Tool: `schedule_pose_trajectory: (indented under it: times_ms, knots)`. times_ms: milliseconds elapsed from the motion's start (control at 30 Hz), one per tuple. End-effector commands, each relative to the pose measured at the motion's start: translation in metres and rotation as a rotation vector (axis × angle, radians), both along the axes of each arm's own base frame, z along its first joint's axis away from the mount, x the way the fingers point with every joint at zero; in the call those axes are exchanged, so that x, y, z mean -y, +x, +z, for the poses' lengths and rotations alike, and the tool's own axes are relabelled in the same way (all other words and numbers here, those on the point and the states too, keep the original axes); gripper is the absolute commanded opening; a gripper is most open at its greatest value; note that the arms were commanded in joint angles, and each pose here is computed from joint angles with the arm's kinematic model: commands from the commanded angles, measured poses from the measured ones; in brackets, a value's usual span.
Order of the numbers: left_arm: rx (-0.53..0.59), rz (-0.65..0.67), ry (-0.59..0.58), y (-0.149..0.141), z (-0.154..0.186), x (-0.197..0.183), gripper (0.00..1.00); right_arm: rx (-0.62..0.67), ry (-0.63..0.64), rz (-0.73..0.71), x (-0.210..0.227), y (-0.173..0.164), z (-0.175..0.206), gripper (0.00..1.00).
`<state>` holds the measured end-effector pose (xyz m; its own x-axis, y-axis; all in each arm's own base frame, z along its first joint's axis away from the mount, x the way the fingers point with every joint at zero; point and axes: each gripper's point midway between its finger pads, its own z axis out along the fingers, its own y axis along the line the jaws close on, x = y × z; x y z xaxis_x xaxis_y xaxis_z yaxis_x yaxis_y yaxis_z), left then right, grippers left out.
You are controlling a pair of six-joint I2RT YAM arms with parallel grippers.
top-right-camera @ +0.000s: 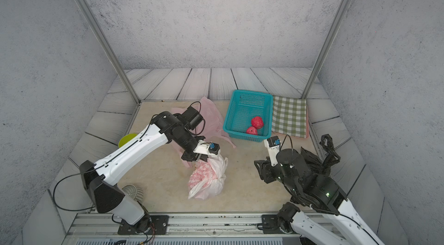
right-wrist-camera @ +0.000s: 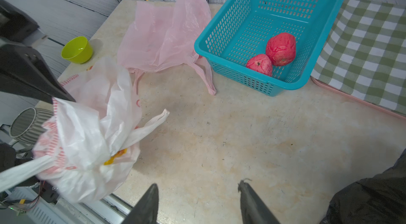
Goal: Untie the knot of a plastic bag & take out the apple
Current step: Place the plastic bag at the center of the board.
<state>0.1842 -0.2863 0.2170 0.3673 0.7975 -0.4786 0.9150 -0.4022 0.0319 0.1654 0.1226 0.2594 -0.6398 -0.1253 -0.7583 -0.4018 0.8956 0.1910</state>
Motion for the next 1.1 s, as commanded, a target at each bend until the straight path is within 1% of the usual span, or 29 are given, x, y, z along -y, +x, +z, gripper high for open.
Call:
schedule_pose_trajectory:
  times_ms: [0,67,133,233,333,367,400,433,467,500,533,567,633,667,700,733,800,867,900,967,1033,1067]
  knots:
    - [0.070,-0.113,0.173,0.003,-0.026,-0.013,0.00,-0.003,0.010,0.019,-0.006,0.001,-0.002,0.60]
    - [0.089,-0.154,0.244,0.007,-0.045,-0.011,0.00,-0.005,0.005,0.016,-0.006,0.002,-0.004,0.60]
    - [0.120,-0.173,0.283,0.014,-0.060,-0.004,0.00,-0.005,0.002,0.014,-0.006,0.002,-0.004,0.61]
    - [0.206,-0.146,0.324,0.033,-0.077,0.012,0.00,0.005,-0.005,-0.001,-0.001,0.002,-0.004,0.61]
    - [0.301,-0.154,0.344,0.047,-0.091,0.029,0.00,0.021,-0.016,-0.014,0.004,0.002,-0.002,0.61]
    - [0.348,-0.143,0.334,0.055,-0.093,0.037,0.06,0.025,-0.019,-0.018,0.005,0.002,-0.002,0.61]
    - [0.394,-0.122,0.317,0.062,-0.093,0.047,0.15,0.028,-0.020,-0.020,0.006,0.002,-0.002,0.61]
    - [0.450,-0.089,0.297,0.071,-0.092,0.057,0.29,0.029,-0.023,-0.020,0.006,0.003,-0.002,0.62]
    - [0.507,-0.050,0.269,0.081,-0.087,0.067,0.47,0.028,-0.027,-0.021,0.007,0.003,-0.004,0.61]
    - [0.548,-0.023,0.244,0.087,-0.081,0.074,0.55,0.026,-0.032,-0.023,0.007,0.003,-0.005,0.62]
    - [0.585,0.010,0.204,0.093,-0.072,0.082,0.65,0.023,-0.037,-0.024,0.007,0.004,-0.007,0.62]
    - [0.623,0.065,0.155,0.102,-0.060,0.090,0.72,0.020,-0.042,-0.023,0.007,0.004,-0.009,0.62]
    - [0.673,0.170,0.066,0.113,-0.032,0.097,0.80,0.012,-0.048,-0.024,0.005,0.005,-0.014,0.65]
    - [0.685,0.222,0.019,0.116,-0.016,0.098,0.87,0.006,-0.051,-0.024,0.004,0.006,-0.017,0.67]
    - [0.688,0.276,-0.027,0.117,-0.002,0.098,0.95,0.001,-0.053,-0.023,0.003,0.007,-0.020,0.68]
    - [0.686,0.350,-0.086,0.118,0.017,0.098,0.99,-0.007,-0.053,-0.021,0.000,0.009,-0.025,0.70]
    - [0.668,0.531,-0.181,0.123,0.049,0.087,0.99,-0.024,-0.056,-0.010,-0.006,0.012,-0.034,0.71]
    - [0.659,0.744,-0.262,0.130,0.074,0.066,0.99,-0.049,-0.061,0.003,-0.015,0.017,-0.045,0.73]
    - [0.634,0.797,-0.287,0.127,0.081,0.056,0.99,-0.061,-0.065,0.009,-0.019,0.019,-0.050,0.75]
    - [0.533,0.850,-0.344,0.108,0.086,0.041,0.99,-0.081,-0.076,0.019,-0.030,0.028,-0.058,0.84]
    - [0.411,0.898,-0.434,0.089,0.091,0.030,0.99,-0.094,-0.093,0.026,-0.041,0.039,-0.065,0.93]
    - [0.346,0.909,-0.467,0.079,0.090,0.025,1.00,-0.104,-0.108,0.030,-0.048,0.046,-0.069,0.94]
